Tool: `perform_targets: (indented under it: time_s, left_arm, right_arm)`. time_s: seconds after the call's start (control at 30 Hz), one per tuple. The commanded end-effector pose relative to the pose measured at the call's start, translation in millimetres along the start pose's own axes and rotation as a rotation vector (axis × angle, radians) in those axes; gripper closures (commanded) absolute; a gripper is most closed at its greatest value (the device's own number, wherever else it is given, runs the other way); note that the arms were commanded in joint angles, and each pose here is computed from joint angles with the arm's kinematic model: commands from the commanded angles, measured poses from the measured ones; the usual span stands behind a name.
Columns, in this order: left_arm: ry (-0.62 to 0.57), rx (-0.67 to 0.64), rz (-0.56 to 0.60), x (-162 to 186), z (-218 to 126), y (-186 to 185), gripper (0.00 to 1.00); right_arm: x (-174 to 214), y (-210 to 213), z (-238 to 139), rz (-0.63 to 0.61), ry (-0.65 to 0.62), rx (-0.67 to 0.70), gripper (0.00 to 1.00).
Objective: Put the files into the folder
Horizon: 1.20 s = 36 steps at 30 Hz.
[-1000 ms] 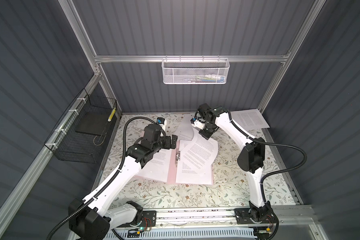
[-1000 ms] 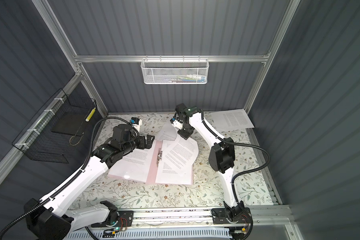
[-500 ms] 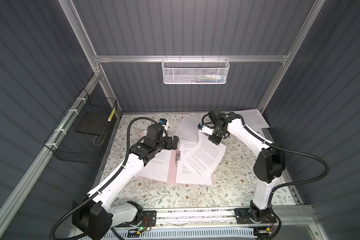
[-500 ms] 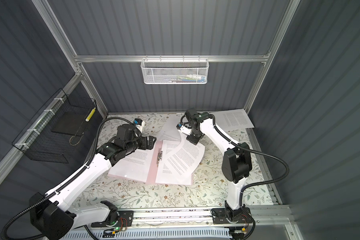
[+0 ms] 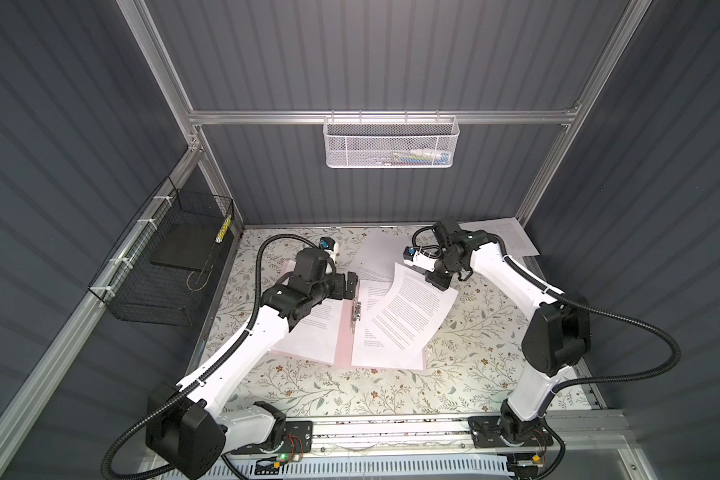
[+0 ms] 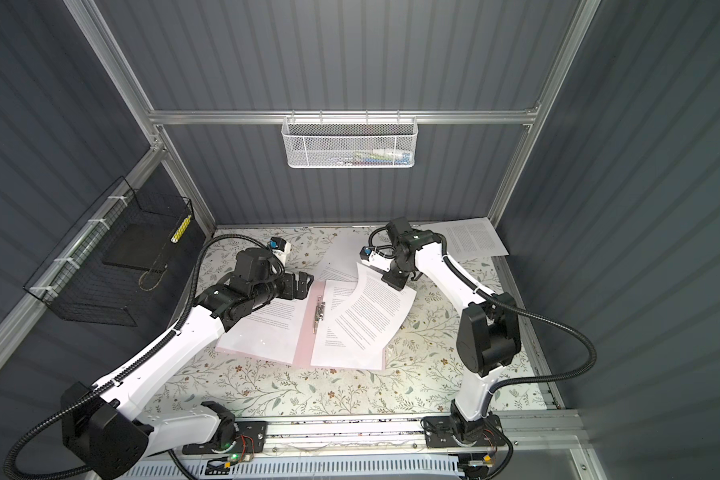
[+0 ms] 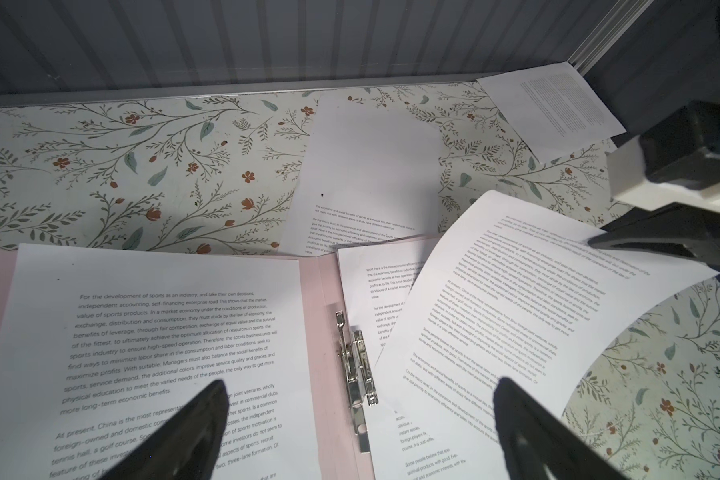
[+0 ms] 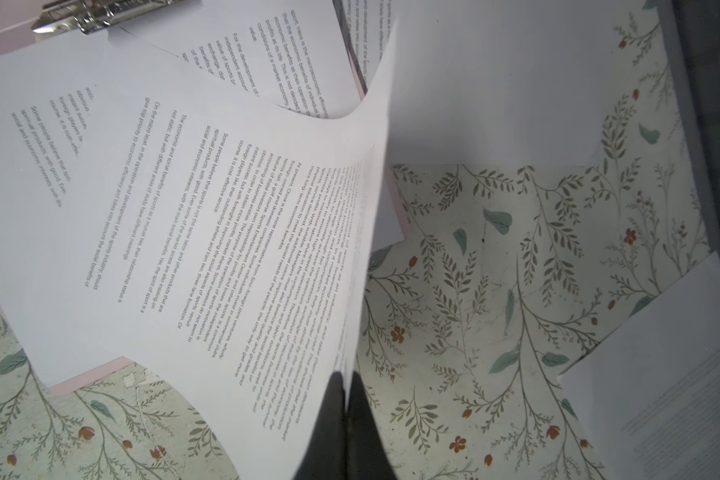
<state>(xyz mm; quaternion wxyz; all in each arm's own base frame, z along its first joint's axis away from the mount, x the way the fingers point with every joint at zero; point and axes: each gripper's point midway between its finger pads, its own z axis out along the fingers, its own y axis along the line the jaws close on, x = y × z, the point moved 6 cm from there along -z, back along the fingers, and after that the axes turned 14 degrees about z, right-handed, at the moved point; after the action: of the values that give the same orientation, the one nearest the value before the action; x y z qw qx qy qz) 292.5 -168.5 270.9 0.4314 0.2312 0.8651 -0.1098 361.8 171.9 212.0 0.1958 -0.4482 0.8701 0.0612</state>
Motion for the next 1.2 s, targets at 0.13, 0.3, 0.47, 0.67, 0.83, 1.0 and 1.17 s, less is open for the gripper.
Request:
perform_targets:
  time_s: [0.13, 0.3, 0.47, 0.67, 0.83, 1.0, 1.17]
  left_arm:
    - [0.0, 0.021, -0.009, -5.9, 1.9, -1.1, 0.0]
    - [-0.007, 0.027, -0.012, -8.4, 1.0, -2.1, 0.0]
    - [0.001, 0.023, -0.004, -8.5, 1.5, -1.6, 0.0]
    - [0.016, 0.038, -0.004, -6.6, 8.1, -3.3, 0.0]
    - [0.018, 0.042, -0.009, -6.0, 10.0, -3.6, 0.0]
    - [0.019, 0.045, -0.018, -5.9, 10.9, -4.0, 0.0]
    - [0.022, 0.046, -0.021, -4.8, 11.7, -4.3, 0.0]
  right_arm:
    - [-23.2, 19.1, 10.6, -0.14, -0.068, -0.106, 1.0]
    - [-31.5, 21.0, 24.3, -0.161, -0.062, -0.135, 1.0]
    - [-15.8, 18.0, 30.4, -0.168, 0.012, -0.117, 1.0]
    - [7.4, 10.1, 20.8, -0.116, -0.008, -0.08, 1.0]
    - [21.4, 1.5, 10.4, -0.101, -0.018, -0.048, 1.0]
    - [15.3, 8.3, 11.6, -0.124, -0.038, -0.068, 1.0]
    - [-2.9, 21.5, 23.0, -0.104, -0.04, -0.104, 1.0]
